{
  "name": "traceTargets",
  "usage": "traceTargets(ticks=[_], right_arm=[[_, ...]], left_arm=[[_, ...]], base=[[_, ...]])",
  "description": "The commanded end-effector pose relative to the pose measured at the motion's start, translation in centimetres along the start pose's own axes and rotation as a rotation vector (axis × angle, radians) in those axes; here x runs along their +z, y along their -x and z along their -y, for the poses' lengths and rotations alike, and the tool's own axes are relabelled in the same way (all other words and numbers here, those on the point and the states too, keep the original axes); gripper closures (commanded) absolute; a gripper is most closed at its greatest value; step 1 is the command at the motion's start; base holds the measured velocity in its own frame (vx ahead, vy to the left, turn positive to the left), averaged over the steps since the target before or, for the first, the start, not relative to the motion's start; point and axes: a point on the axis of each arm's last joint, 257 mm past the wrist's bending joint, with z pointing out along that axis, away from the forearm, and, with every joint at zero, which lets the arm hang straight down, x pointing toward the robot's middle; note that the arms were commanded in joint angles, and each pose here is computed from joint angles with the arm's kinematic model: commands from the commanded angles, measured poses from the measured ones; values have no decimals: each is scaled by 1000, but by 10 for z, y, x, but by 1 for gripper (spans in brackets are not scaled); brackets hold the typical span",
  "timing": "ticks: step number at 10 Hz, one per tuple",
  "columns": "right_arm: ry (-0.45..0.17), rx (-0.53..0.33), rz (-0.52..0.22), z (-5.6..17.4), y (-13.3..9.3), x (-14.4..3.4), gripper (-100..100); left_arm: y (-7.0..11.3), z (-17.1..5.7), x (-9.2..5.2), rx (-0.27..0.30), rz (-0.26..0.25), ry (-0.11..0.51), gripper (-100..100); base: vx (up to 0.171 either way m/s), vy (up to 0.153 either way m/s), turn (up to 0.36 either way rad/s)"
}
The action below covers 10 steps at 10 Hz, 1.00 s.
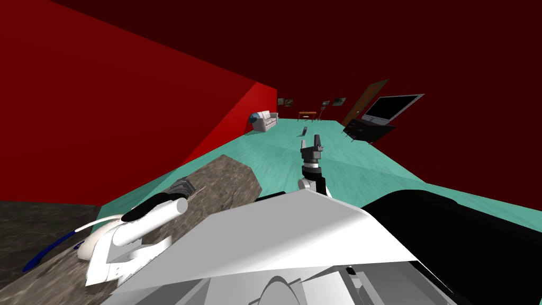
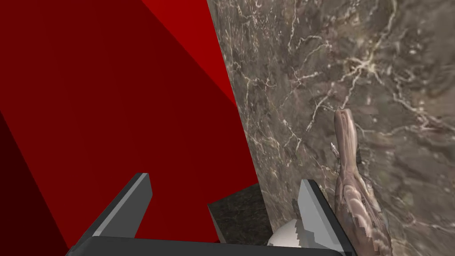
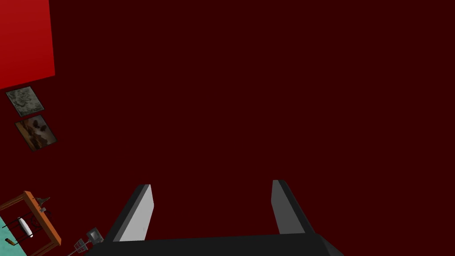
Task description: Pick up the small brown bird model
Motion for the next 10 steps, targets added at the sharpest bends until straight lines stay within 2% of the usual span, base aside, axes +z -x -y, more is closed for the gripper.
traceTargets(ticks=[1,2,3,4,5,6,9,10], right_arm=[[0,0,0,0,0,0,0],[0,0,0,0,0,0,0],[0,0,0,0,0,0,0],[0,0,0,0,0,0,0],[0,0,0,0,0,0,0],[0,0,0,0,0,0,0],[0,0,0,0,0,0,0],[0,0,0,0,0,0,0]], left_arm=[[12,-12,3,-30,24,52,-100],[12,-18,3,-30,26,77,-100],[22,-27,5,-56,47,110,-100],[23,-33,4,-57,49,135,-100],[32,-43,6,-84,70,169,-100],[33,-49,5,-84,72,193,-100],[51,-74,4,-139,117,289,-100],[51,-78,3,-140,118,302,-100]], base=[[-16,18,-129],[-12,22,-64],[-11,24,-103],[-9,22,-59],[-15,22,-88],[-15,19,-52],[-10,19,-82],[-11,20,-51]])
